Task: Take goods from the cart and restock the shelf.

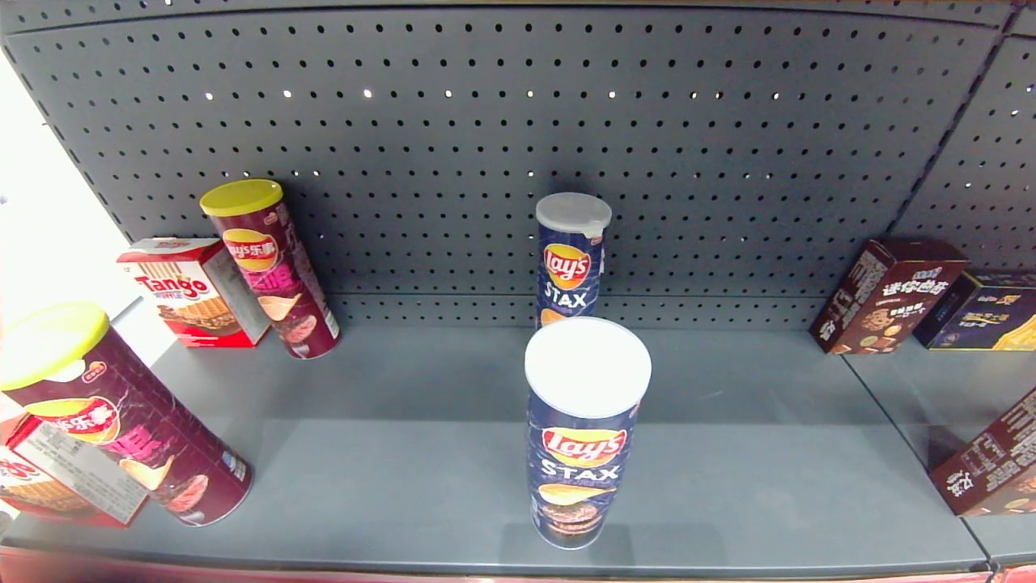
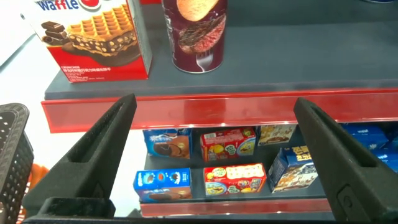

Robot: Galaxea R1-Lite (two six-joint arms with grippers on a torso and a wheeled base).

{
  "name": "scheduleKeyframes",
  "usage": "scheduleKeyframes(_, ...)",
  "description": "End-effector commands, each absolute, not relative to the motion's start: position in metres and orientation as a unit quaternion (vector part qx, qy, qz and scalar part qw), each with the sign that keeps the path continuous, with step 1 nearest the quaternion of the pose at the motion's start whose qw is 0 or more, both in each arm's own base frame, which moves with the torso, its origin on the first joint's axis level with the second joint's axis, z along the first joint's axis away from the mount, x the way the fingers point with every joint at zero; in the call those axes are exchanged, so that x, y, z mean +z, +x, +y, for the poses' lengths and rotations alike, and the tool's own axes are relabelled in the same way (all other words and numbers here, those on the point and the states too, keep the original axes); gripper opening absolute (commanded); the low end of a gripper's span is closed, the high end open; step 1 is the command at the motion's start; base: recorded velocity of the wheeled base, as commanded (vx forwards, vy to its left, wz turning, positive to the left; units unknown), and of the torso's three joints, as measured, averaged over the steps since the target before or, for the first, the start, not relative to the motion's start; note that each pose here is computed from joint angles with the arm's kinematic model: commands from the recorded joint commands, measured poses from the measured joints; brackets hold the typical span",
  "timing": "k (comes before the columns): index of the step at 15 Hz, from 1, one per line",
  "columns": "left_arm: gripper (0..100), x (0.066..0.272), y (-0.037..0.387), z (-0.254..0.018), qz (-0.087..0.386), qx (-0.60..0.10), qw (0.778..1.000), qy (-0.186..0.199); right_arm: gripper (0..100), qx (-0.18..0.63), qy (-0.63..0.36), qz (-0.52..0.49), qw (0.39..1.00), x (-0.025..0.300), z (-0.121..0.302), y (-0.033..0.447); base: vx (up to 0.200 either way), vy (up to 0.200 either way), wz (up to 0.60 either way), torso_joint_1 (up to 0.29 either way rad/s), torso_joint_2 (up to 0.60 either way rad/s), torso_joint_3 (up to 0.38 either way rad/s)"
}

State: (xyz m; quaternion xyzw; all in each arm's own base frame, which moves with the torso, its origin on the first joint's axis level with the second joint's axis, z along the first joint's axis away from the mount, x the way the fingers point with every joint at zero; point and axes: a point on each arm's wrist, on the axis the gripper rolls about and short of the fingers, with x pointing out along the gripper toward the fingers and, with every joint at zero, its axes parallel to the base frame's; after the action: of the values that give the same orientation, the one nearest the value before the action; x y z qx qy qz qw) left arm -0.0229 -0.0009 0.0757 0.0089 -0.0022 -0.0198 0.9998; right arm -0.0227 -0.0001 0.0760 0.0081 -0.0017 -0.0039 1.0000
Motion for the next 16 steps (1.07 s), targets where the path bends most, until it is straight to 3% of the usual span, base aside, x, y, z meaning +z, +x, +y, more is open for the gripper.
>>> scheduleKeyframes(1,100,0.0758,-0.0228,-0.001,-0.002,-0.02,1.0,0.009,100,-0.005,0.014,-0.002,1.0,0.0761,-0.0002,-0.0227,0.0,0.0,0.0,0.0,0.0,0.0)
scheduleKeyframes(16,100,0.0758,-0.0228,-0.0009,-0.002,-0.019,1.0,0.008,100,-0.002,0.001,-0.002,1.0,0.076,0.0,-0.0227,0.0,0.0,0.0,0.0,0.0,0.0)
